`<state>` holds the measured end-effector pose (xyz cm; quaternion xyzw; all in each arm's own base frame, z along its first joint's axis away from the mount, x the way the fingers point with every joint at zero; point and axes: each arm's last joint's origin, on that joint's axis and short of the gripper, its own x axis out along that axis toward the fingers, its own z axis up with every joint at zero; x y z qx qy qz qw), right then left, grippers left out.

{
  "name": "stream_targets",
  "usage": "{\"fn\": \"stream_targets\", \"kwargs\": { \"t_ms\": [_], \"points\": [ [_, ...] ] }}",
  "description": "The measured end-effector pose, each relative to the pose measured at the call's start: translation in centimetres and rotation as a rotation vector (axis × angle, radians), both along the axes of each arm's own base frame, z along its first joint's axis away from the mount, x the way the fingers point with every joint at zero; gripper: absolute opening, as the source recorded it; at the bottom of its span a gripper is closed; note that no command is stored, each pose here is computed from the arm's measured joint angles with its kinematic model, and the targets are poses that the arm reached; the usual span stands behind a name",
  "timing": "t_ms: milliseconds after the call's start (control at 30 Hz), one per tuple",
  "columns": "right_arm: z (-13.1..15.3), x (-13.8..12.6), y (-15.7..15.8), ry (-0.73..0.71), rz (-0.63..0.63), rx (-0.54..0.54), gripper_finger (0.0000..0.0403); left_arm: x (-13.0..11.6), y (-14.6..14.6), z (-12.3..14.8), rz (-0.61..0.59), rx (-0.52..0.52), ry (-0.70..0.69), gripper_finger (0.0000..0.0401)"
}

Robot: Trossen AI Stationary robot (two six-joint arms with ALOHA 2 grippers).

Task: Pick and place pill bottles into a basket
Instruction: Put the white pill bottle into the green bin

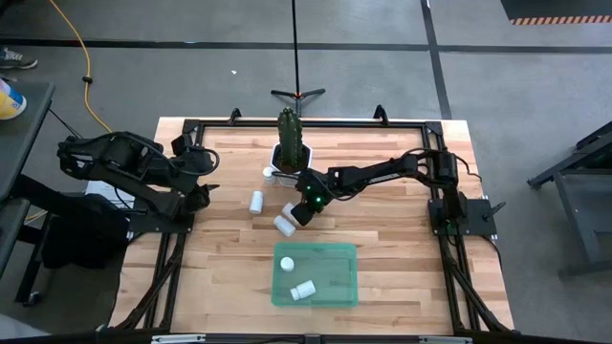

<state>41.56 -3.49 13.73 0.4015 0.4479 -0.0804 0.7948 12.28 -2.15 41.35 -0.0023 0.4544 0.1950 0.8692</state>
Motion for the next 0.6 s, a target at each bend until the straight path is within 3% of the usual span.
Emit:
{"fn": "stream_targets", "kwargs": {
  "t_ms": [233,333,467,600],
  "points": [
    [0.21,0.19,0.14,-0.041,0.06,0.029,0.0022,0.0,-0.01,0.0,-0.001,-0.002,0.001,0.0337],
    [0.17,0.21,0.16,-0.049,0.07,0.035,0.0011,0.0,-0.01,0.0,-0.002,-0.003,0.001,0.0337],
    [-0.16,0.15,0.11,-0.044,0.084,0.003,0.0038,0.0,-0.01,-0.01,-0.002,-0.003,0.001,0.0337],
    [0.0,0.28,0.05,-0.066,0.095,-0.001,0.0108,0.0,-0.01,-0.01,-0.002,-0.003,0.001,0.0337]
  ]
}}
